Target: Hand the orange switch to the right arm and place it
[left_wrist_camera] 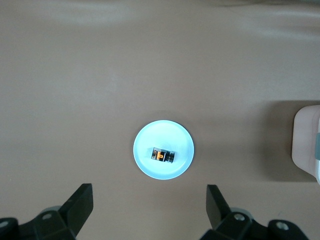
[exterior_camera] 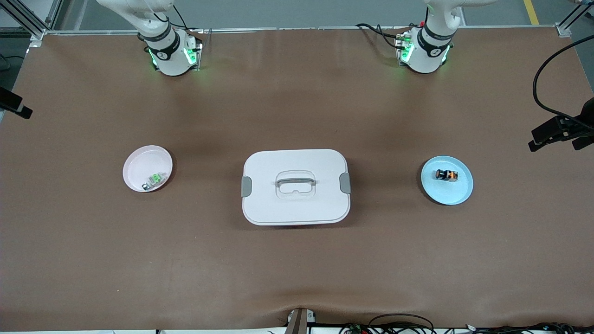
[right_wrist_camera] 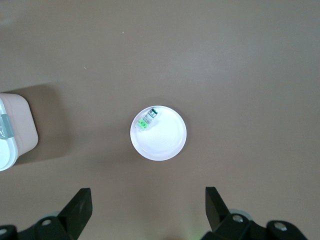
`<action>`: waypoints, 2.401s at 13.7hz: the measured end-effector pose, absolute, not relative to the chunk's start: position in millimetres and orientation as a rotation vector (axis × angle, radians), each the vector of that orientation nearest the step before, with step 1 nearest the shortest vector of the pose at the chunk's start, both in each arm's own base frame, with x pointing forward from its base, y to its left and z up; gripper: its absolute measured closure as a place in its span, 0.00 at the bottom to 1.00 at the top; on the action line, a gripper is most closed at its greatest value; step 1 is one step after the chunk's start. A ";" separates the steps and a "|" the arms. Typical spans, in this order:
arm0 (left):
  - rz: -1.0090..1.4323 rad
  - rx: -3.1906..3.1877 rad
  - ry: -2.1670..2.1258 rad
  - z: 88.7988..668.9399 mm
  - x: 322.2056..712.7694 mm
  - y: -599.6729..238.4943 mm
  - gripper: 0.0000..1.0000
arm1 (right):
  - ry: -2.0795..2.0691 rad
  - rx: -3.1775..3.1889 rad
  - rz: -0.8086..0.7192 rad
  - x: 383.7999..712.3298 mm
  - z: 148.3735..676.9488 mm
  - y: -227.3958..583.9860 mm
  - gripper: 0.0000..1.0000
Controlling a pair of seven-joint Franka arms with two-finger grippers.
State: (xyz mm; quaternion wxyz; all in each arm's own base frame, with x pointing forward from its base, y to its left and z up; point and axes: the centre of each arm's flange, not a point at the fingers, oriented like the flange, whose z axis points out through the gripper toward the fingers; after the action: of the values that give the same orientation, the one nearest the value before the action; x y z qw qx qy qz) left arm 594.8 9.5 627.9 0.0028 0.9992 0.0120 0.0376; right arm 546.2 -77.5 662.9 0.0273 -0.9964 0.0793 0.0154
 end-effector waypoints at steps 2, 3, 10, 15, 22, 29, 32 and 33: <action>0.118 3.133 0.038 627.9 594.8 9.5 0.00 | 0.226 -3.087 0.053 551.2 658.1 -73.0 0.00; 0.118 3.133 0.038 627.9 594.8 9.6 0.00 | 0.212 -3.091 0.053 553.4 656.9 -70.4 0.00; 0.117 3.133 0.037 627.8 594.8 9.3 0.00 | 0.095 -3.109 0.016 553.0 667.2 -79.3 0.00; 0.095 3.132 0.015 619.8 598.0 0.8 0.00 | 0.070 -3.107 0.036 553.1 666.1 -73.1 0.00; -0.002 3.130 -0.042 584.0 610.3 -20.4 0.00 | 0.043 -3.109 0.026 556.1 665.8 -68.2 0.00; -0.096 3.129 -0.042 547.4 617.2 -20.8 0.00 | -0.038 -3.107 0.045 552.2 673.5 -43.3 0.00; -0.089 3.129 -0.041 526.2 620.4 -20.9 0.00 | -0.036 -3.106 0.050 547.7 678.2 -43.5 0.00; -0.094 3.129 -0.041 517.9 620.6 -20.9 0.00 | -0.034 -3.106 0.051 547.8 677.9 -44.5 0.00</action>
State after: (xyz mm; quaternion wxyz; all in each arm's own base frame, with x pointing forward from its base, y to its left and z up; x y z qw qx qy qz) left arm 620.6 -20.9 517.9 0.0056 0.9994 -0.0131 -0.0300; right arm 547.8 -44.5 677.9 0.0173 -0.9997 -0.0108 0.0163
